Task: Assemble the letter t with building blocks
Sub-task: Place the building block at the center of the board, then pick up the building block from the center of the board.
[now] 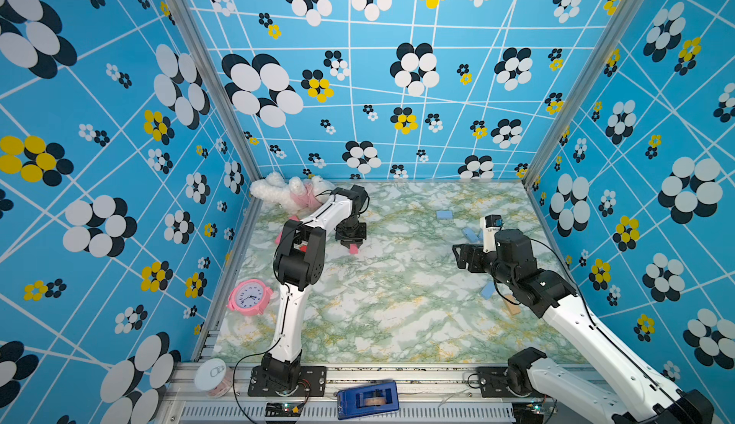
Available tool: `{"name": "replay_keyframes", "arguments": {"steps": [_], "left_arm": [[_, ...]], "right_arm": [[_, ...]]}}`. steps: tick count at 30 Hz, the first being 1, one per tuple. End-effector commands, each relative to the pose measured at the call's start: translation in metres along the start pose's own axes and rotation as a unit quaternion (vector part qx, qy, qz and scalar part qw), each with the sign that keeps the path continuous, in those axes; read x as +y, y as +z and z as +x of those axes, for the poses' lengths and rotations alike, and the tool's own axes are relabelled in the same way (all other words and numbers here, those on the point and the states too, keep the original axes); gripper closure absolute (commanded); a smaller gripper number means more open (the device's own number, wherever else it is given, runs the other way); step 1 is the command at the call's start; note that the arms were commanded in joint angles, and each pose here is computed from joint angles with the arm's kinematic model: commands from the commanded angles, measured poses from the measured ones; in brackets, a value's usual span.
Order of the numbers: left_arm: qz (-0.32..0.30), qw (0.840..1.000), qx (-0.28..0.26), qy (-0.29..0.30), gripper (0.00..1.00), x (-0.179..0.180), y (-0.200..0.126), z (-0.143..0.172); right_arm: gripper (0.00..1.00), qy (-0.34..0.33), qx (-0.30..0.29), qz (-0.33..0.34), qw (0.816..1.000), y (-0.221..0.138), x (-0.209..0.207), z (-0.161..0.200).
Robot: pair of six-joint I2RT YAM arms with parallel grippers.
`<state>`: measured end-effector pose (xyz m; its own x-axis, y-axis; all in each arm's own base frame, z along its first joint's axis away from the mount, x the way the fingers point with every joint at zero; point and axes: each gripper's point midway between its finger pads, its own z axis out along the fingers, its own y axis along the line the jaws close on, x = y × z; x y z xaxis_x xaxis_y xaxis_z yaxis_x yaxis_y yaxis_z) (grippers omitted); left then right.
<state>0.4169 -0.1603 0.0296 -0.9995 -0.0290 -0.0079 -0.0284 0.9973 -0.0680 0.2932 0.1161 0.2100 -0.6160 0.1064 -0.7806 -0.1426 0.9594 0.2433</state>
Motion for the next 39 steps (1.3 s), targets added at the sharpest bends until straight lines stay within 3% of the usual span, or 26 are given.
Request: {"name": "replay_keyframes", "arguments": {"steps": [1, 11, 20, 23, 26, 29, 31, 33, 39], "left_arm": [[0.002, 1.0, 0.009, -0.011, 0.72, 0.002, 0.003, 0.0], [-0.005, 1.0, 0.007, -0.011, 0.39, 0.004, 0.0, 0.0], [0.017, 0.995, -0.089, -0.039, 0.34, 0.012, -0.092, -0.009], [0.054, 0.987, -0.123, -0.084, 0.2, 0.028, -0.122, -0.007], [0.161, 0.961, -0.147, -0.172, 0.18, 0.049, -0.143, -0.007], [0.273, 0.908, -0.159, -0.276, 0.18, 0.075, -0.152, -0.008], [0.313, 0.877, -0.157, -0.33, 0.2, 0.089, -0.15, -0.007], [0.319, 0.862, -0.148, -0.366, 0.21, 0.101, -0.144, -0.004], [0.255, 0.845, -0.071, -0.464, 0.27, 0.123, -0.105, 0.009]], "right_arm": [[0.09, 0.002, 0.006, 0.008, 1.0, -0.002, -0.002, 0.006], [0.09, 0.003, 0.003, 0.011, 1.0, -0.004, -0.004, 0.006], [0.08, -0.002, 0.003, 0.01, 1.0, -0.004, -0.004, 0.007], [0.07, -0.002, 0.008, 0.007, 1.0, -0.002, -0.003, 0.01], [0.07, -0.006, 0.011, 0.005, 1.0, 0.0, -0.002, 0.011], [0.06, -0.009, 0.012, 0.004, 1.0, 0.001, -0.002, 0.011], [0.06, -0.011, 0.013, 0.003, 1.0, 0.002, -0.001, 0.012], [0.06, -0.012, 0.016, 0.001, 1.0, 0.003, 0.0, 0.012], [0.06, -0.013, 0.018, -0.001, 1.0, 0.004, 0.001, 0.012]]}}
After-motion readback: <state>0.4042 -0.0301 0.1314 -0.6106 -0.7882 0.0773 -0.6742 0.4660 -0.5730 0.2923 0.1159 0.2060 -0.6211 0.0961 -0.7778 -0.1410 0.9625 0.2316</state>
